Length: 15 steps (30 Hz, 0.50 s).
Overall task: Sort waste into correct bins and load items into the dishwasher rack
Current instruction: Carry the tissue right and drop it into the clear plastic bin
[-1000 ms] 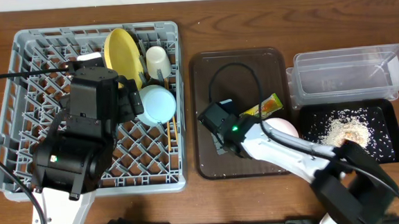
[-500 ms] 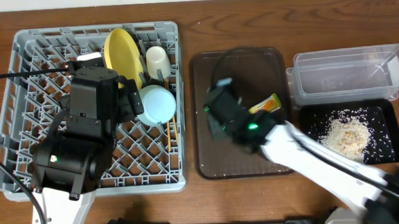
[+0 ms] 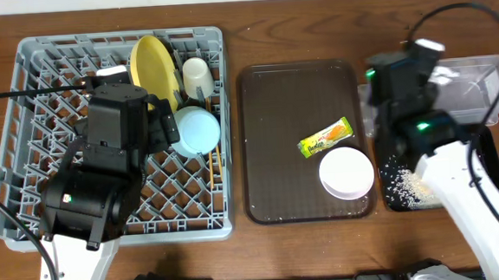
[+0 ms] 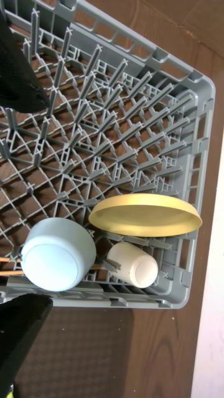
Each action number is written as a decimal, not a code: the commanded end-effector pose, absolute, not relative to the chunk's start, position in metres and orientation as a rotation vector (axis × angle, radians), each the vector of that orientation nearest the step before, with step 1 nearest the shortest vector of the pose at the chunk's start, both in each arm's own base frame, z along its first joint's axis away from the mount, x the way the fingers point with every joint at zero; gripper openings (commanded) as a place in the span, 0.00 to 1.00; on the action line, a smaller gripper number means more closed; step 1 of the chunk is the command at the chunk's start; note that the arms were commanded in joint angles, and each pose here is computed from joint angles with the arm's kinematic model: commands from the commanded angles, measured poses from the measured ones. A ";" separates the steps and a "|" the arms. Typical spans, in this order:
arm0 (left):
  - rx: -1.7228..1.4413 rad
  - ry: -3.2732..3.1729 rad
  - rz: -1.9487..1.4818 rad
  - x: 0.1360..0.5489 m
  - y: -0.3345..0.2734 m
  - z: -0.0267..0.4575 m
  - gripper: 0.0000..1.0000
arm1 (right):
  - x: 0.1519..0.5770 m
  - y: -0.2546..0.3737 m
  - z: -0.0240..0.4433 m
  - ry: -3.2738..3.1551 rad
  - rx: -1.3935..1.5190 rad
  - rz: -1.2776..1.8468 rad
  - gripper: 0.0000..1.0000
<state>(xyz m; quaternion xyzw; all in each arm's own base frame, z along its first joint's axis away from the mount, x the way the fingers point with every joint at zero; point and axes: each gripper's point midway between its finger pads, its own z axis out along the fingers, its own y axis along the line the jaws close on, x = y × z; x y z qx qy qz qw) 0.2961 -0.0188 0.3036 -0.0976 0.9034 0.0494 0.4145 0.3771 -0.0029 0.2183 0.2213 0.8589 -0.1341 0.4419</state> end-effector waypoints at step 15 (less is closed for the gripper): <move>-0.259 2.270 0.125 0.297 -0.018 0.304 0.94 | 0.397 -0.061 0.141 2.310 0.706 -0.348 0.90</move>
